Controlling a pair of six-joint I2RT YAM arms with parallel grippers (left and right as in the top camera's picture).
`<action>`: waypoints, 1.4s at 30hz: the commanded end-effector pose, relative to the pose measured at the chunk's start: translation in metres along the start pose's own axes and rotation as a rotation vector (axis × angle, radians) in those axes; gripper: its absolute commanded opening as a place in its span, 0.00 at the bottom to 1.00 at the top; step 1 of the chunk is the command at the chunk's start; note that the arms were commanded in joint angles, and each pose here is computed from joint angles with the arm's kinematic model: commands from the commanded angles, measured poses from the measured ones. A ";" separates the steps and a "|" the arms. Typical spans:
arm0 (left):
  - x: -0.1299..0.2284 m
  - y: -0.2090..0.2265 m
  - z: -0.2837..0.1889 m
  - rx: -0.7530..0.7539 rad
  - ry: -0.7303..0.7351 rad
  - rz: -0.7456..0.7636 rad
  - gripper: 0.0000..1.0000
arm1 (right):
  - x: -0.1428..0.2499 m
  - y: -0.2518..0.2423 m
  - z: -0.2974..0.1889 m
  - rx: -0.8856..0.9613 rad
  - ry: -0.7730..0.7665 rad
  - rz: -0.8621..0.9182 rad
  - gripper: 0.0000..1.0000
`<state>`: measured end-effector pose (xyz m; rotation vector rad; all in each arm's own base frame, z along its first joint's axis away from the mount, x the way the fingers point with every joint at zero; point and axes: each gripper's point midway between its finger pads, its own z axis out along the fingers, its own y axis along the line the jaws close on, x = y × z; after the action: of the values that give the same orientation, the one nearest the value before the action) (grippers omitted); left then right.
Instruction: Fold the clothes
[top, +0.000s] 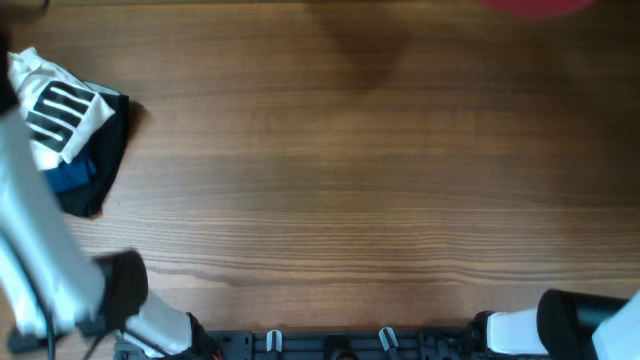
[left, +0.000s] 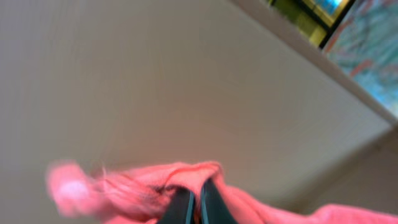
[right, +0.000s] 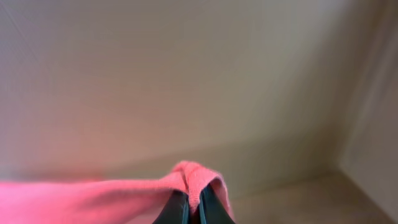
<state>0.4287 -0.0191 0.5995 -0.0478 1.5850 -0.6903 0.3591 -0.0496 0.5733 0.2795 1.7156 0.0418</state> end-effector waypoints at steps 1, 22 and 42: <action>0.119 0.036 0.018 -0.094 0.420 -0.042 0.04 | 0.134 -0.036 0.081 0.138 0.477 -0.013 0.04; 0.436 0.195 -0.123 -0.967 1.620 -0.361 0.04 | 0.396 -0.104 0.062 0.400 1.378 -0.065 0.04; 0.412 0.205 -0.192 -1.095 1.465 -0.551 0.04 | 0.510 -0.096 -0.047 0.260 1.693 -0.005 0.04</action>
<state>0.2781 0.0485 0.1493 -0.9490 3.2377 -0.0886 0.2462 -0.0378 0.0885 0.4582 3.3734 -0.0113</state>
